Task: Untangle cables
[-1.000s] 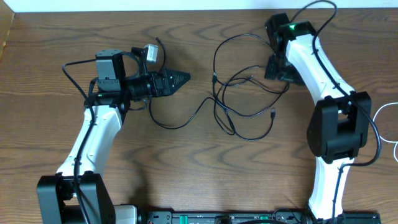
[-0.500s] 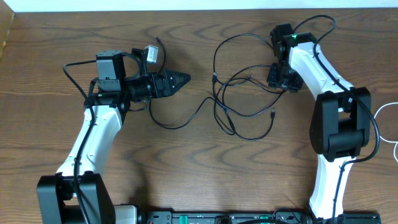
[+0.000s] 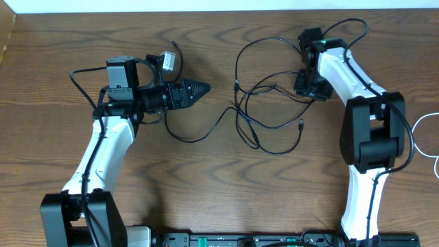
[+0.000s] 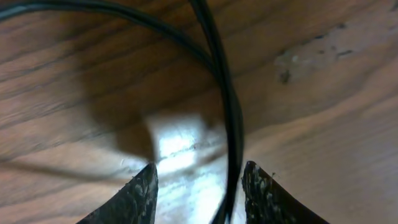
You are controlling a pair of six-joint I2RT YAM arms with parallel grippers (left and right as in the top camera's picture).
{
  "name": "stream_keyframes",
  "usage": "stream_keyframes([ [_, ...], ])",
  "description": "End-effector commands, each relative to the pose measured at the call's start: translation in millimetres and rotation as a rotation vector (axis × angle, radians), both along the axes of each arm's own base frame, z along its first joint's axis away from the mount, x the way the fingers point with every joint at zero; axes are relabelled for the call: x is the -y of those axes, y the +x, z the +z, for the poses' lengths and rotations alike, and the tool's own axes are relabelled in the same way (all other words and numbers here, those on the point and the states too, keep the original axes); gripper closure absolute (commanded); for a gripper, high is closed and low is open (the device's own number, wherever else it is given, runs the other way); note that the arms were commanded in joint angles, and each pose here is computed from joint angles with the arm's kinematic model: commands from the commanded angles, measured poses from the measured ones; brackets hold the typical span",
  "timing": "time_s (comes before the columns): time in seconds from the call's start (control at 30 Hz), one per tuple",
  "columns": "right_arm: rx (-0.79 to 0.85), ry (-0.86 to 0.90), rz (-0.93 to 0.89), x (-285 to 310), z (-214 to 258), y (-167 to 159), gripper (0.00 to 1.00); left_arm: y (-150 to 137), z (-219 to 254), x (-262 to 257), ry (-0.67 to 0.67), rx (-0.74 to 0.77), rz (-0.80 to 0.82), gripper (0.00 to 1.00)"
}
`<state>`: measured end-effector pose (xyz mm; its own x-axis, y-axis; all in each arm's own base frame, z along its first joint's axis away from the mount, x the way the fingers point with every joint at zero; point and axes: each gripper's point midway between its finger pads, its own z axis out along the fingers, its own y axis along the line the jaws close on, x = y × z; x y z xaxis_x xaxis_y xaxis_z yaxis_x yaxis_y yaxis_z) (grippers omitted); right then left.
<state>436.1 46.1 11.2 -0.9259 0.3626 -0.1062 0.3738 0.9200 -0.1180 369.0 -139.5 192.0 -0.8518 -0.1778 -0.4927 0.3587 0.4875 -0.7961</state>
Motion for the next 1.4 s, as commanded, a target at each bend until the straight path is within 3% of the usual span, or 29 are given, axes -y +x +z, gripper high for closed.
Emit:
stream_keyframes([
  [0.0,-0.030,0.005,0.000,3.3,-17.5,-1.7,0.62,-2.0,6.2,0.5,-0.002,0.036,-0.021,0.07],
  [0.2,-0.005,0.037,0.039,-2.4,-17.8,6.0,0.64,-1.6,5.8,0.2,0.003,0.042,-0.021,0.07],
  [0.43,-0.030,-0.025,0.039,8.0,-16.2,-0.3,0.69,-1.8,5.7,0.3,0.007,0.051,-0.025,0.08],
  [0.67,-0.020,-0.105,0.040,19.7,-3.7,3.8,0.68,-1.7,5.7,0.3,0.013,0.064,-0.030,0.08],
  [1.07,0.078,-0.024,0.142,2.8,8.6,34.9,0.64,-5.1,2.3,0.4,0.020,0.052,-0.038,0.08],
  [1.37,0.080,0.022,0.126,-4.2,5.5,35.3,0.67,-8.1,-0.6,0.5,0.024,0.039,-0.044,0.08],
])
